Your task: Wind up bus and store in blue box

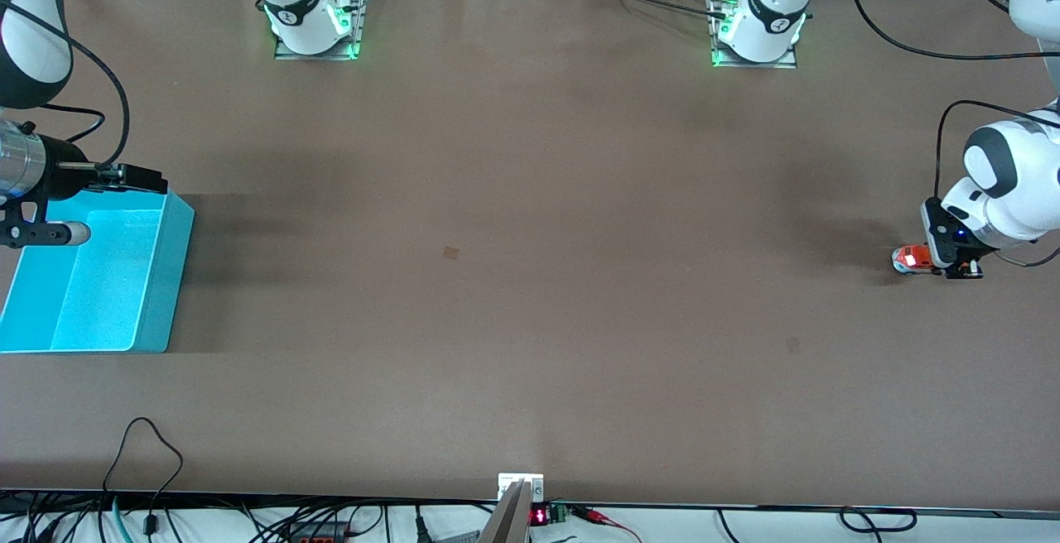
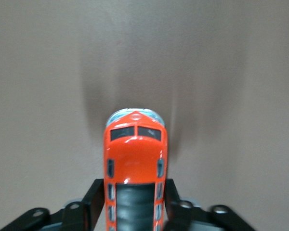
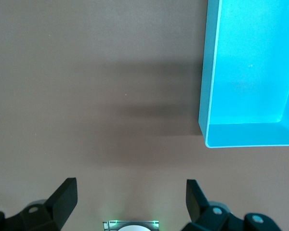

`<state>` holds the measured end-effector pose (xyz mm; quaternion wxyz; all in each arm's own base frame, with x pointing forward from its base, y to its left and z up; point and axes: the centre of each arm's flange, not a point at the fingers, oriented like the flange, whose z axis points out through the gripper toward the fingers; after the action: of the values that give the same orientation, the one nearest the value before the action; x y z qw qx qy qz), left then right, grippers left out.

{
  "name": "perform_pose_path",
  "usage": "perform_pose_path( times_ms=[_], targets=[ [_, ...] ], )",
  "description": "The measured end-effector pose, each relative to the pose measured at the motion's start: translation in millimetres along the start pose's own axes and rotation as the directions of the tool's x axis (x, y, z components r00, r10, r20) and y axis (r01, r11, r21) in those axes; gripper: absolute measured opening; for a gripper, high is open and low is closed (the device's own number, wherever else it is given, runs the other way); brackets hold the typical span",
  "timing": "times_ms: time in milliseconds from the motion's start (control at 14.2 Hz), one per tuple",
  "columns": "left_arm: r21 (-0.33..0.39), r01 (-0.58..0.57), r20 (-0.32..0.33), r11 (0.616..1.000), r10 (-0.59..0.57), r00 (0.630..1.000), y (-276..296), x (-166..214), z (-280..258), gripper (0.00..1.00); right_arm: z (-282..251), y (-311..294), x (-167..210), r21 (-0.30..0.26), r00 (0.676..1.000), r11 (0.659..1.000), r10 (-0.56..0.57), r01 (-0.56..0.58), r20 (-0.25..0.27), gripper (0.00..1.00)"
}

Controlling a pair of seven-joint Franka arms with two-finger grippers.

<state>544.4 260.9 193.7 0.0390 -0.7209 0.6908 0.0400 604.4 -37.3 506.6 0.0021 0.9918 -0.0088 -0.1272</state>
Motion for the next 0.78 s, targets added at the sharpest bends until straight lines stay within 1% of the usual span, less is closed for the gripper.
perform_pose_path(
  times_ms=[141,212,282,424,635,776],
  targets=[
    [-0.025,0.000,-0.010,1.000,0.000,1.000,4,2,14,0.81,0,0,0,0.000,1.000,1.000,0.000,0.000,0.000,1.00],
    [-0.040,-0.001,-0.015,0.999,0.000,1.000,5,2,16,0.92,0,0,0,0.000,1.000,1.000,0.000,0.000,0.000,1.00],
    [-0.054,-0.003,-0.018,0.999,0.002,1.000,3,3,13,0.99,0,0,0,0.000,1.000,1.000,0.000,0.000,0.000,1.00],
    [-0.070,-0.017,-0.026,0.997,0.015,1.000,-6,10,-5,1.00,0,0,0,0.000,1.000,1.000,0.000,0.000,0.000,1.00],
    [-0.122,-0.030,-0.036,0.992,0.026,0.999,-20,16,-39,1.00,0,0,0,0.000,1.000,1.000,0.000,0.000,0.000,1.00],
    [-0.137,-0.039,-0.040,0.990,0.034,0.999,-30,20,-55,1.00,0,0,0,0.000,1.000,1.000,0.001,-0.001,0.000,1.00]
  ],
)
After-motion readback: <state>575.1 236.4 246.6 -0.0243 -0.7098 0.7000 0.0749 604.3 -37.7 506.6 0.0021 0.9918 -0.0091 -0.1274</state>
